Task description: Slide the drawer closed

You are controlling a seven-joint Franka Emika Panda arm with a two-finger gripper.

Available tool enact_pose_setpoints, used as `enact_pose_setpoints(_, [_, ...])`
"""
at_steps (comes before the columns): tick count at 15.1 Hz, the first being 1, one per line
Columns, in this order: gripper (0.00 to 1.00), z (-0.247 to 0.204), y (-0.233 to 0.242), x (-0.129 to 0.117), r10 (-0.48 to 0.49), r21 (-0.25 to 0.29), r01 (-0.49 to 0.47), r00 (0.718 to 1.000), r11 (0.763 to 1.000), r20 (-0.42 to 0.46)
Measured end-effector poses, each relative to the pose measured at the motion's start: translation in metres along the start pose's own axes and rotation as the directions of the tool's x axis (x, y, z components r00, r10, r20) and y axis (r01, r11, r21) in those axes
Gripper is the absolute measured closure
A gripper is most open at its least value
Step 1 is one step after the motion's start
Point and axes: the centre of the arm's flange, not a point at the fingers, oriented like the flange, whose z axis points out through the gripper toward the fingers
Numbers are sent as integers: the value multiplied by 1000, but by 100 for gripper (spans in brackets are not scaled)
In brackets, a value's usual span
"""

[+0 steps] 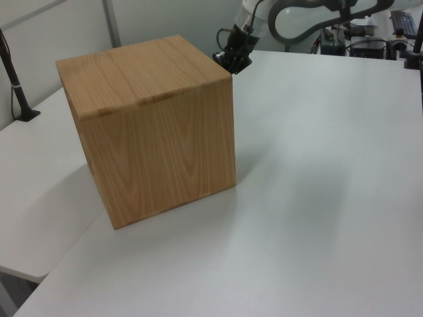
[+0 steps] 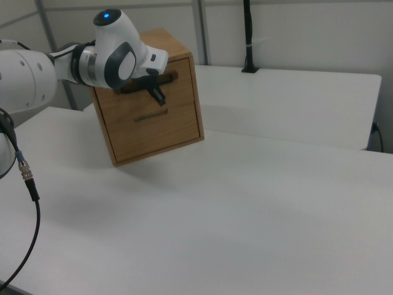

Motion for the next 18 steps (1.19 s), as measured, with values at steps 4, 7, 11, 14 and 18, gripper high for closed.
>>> enact_pose_setpoints(4, [99,3,0,2,2,11,-2,1000,1000,-16])
enact_pose_setpoints(7, [99,4,0,2,2,13,-2,1000,1000,-18])
enact_pose_setpoints(11, [99,-1,1,7,7,21,-6,999,1000,-32])
enact_pose_setpoints(14, [99,-13,15,18,8,-7,-8,1000,1000,-20])
enact_pose_setpoints(18, [95,-43,46,23,-69,-111,81,992,991,110])
